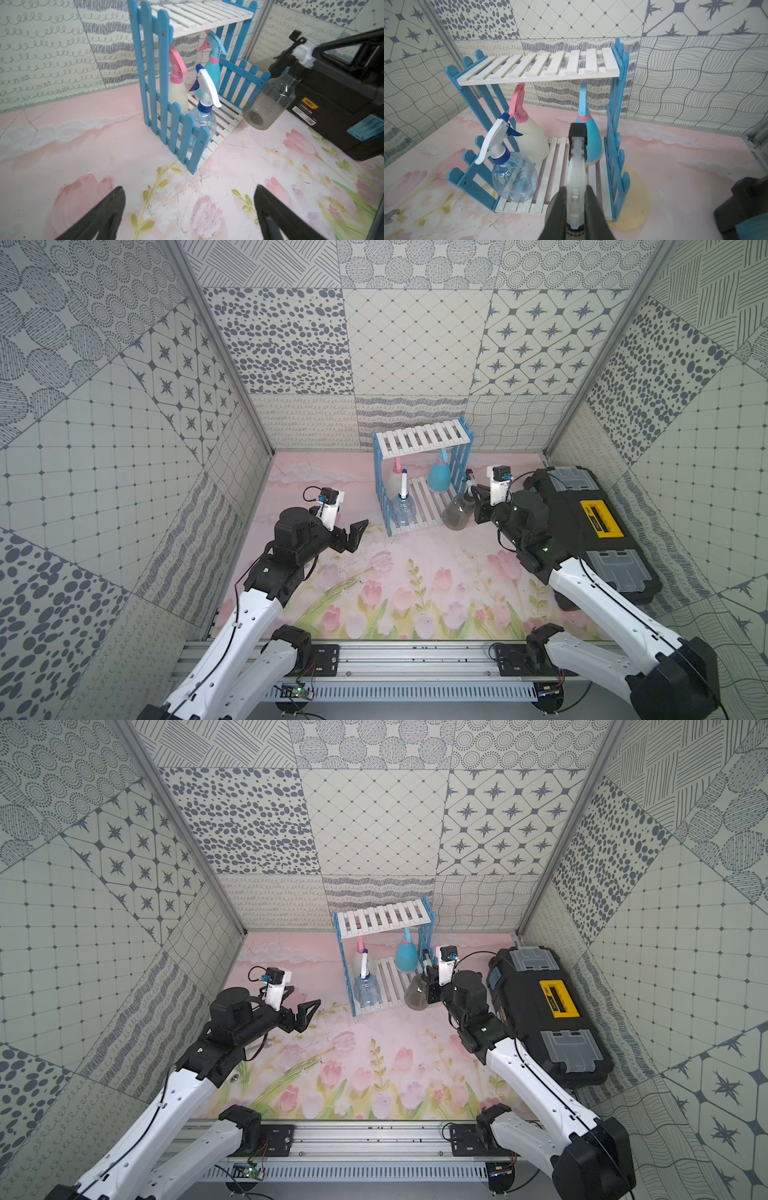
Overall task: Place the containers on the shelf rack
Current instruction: 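Place the container on the shelf.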
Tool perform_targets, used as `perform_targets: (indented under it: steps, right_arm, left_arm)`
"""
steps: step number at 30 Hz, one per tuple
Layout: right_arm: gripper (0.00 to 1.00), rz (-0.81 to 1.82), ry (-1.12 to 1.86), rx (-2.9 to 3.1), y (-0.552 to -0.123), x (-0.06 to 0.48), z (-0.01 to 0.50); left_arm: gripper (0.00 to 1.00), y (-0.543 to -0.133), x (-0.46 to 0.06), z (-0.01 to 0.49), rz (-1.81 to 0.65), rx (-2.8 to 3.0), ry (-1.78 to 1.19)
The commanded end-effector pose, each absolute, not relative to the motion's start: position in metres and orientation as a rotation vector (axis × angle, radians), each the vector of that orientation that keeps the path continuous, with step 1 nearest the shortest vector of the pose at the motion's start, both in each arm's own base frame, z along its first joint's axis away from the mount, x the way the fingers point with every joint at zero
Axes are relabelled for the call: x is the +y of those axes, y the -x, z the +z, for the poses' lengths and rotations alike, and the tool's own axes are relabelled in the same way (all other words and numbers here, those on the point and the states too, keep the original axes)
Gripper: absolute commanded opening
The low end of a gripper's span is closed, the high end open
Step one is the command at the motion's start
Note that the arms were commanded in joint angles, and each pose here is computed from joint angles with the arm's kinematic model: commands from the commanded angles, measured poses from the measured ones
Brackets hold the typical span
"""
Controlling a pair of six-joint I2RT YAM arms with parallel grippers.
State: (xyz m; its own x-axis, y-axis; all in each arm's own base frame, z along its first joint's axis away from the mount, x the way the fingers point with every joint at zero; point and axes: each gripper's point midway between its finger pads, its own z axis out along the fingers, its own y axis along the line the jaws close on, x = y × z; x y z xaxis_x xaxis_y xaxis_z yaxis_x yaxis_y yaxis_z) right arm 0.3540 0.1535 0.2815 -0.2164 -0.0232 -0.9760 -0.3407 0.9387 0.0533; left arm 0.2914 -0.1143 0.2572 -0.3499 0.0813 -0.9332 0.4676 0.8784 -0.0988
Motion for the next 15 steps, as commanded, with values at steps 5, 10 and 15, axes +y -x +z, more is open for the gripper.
perform_targets:
  steps: [5,10,15]
  right_arm:
    - [0.00,0.233,0.317,1.636,-0.387,0.157,0.304]
    - [0.00,0.229,0.313,1.650,-0.401,0.159,0.291]
    - [0.00,0.197,0.311,1.653,-0.413,0.160,0.283]
  left_arm:
    - [0.99,-0.293,-0.095,0.242,-0.433,1.923,-0.322]
    - [0.99,-0.295,-0.096,0.238,-0.435,1.923,-0.324]
    - [0.99,-0.296,-0.097,0.236,-0.438,1.930,-0.332]
